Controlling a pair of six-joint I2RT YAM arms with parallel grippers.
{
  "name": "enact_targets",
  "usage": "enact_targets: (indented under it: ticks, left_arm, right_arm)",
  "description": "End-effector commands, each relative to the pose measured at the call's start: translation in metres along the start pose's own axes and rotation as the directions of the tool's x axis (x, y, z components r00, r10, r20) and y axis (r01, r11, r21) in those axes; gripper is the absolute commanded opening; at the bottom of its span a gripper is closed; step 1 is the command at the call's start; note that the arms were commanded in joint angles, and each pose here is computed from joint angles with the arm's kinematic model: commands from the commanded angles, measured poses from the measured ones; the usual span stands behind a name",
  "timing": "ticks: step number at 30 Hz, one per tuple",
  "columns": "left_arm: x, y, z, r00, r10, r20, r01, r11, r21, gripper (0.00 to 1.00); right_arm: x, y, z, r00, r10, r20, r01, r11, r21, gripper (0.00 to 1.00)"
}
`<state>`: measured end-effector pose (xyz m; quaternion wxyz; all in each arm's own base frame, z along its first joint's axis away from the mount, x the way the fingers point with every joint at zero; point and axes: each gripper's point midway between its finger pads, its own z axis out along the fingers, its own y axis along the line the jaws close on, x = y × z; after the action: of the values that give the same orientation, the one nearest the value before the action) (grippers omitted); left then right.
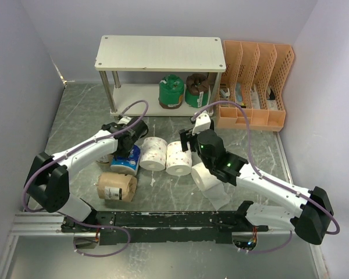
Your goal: Place and organize the paper towels onto the shelf
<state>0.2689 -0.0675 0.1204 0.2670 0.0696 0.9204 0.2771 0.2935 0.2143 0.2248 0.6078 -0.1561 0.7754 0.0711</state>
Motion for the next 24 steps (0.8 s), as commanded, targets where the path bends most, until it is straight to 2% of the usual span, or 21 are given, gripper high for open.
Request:
enact_targets:
  ticks: [1, 5, 6, 13, 16, 21, 24]
  left_arm:
    - [-0.005, -0.002, 0.010, 0.998, -0.065, -0.001, 0.065, 0.997, 0.049, 0.96]
    - [-0.009, 0.001, 0.011, 0.997, -0.080, 0.001, 0.080, 0.996, 0.051, 0.96]
    - [-0.009, 0.000, 0.010, 0.997, -0.079, 0.002, 0.079, 0.995, 0.059, 0.99]
    - [-0.004, -0.014, 0.019, 0.997, -0.076, -0.028, 0.079, 0.985, 0.153, 0.93]
    - [0.001, -0.023, 0.026, 0.997, -0.051, -0.062, 0.061, 0.984, 0.169, 0.88]
    - [-0.001, -0.028, 0.028, 0.997, -0.042, -0.068, 0.054, 0.982, 0.182, 0.70]
    - [-0.001, -0.025, 0.029, 0.997, -0.040, -0.069, 0.050, 0.985, 0.163, 0.68]
  right_arm:
    - [0.005, -0.003, -0.002, 1.000, 0.005, -0.005, -0.005, 1.000, 0.013, 0.75]
    - [0.006, -0.001, 0.000, 1.000, 0.005, -0.011, -0.005, 1.000, 0.009, 0.75]
    - [0.005, -0.001, 0.000, 1.000, 0.006, -0.010, -0.006, 1.000, 0.005, 0.75]
    - [0.008, 0.002, 0.002, 1.000, 0.008, -0.018, -0.008, 1.000, 0.001, 0.74]
    - [0.010, 0.002, 0.002, 1.000, 0.009, -0.022, -0.009, 1.000, 0.000, 0.74]
    - [0.013, 0.001, 0.001, 1.000, 0.006, -0.028, -0.006, 1.000, 0.004, 0.74]
    - [0.015, -0.001, 0.002, 0.999, -0.002, -0.034, 0.003, 1.000, 0.013, 0.74]
